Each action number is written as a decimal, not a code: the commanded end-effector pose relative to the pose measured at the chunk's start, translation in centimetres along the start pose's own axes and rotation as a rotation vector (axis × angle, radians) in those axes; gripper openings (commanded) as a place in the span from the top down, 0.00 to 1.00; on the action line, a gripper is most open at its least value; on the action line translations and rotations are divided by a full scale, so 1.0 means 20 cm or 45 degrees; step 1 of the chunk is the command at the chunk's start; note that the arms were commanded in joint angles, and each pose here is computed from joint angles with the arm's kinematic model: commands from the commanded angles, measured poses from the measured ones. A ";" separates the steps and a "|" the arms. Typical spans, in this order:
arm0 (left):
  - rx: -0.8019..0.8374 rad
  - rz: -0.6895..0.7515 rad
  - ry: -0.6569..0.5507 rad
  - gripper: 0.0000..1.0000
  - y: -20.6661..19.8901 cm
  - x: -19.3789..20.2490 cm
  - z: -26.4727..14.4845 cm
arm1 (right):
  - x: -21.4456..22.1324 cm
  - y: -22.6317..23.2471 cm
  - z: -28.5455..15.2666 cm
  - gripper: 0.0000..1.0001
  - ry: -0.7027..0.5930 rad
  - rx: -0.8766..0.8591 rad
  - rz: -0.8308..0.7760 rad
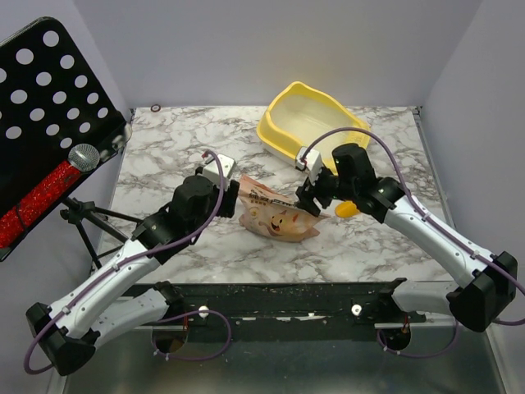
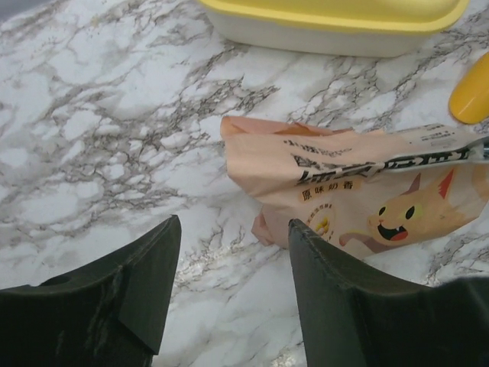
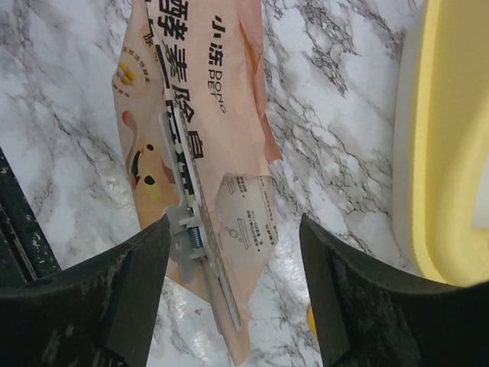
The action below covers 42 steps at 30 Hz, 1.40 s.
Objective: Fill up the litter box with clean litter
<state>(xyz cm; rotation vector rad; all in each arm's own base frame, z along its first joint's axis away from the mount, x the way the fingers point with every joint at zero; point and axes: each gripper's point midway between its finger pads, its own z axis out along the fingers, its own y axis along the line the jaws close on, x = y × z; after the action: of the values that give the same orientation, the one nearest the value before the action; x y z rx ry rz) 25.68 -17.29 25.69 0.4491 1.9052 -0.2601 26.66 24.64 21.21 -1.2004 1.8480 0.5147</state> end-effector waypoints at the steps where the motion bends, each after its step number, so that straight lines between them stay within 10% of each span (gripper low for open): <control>1: -0.074 -0.133 -0.108 0.31 0.06 0.02 -0.04 | 0.03 0.01 -0.03 0.24 0.059 0.024 -0.133; 18: -0.073 -0.139 -0.130 0.31 0.07 0.01 -0.08 | 0.16 0.09 0.07 0.32 0.202 -0.026 -0.139; 22: -0.072 -0.136 -0.126 0.31 0.07 0.01 -0.08 | 0.17 0.05 0.08 0.49 0.214 0.026 -0.141; 28: -0.081 -0.124 -0.114 0.31 0.08 0.02 -0.07 | 0.20 -0.01 0.07 0.99 0.236 0.119 -0.137; 42: -0.071 -0.136 -0.115 0.31 0.07 0.01 -0.08 | -0.10 -0.24 -0.37 0.99 -0.050 0.646 0.094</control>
<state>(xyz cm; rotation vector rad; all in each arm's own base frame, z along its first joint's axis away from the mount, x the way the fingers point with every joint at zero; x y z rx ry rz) 24.69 -15.60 25.10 0.3294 1.8670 -0.2857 26.77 21.11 22.54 -1.0652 1.8783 0.2008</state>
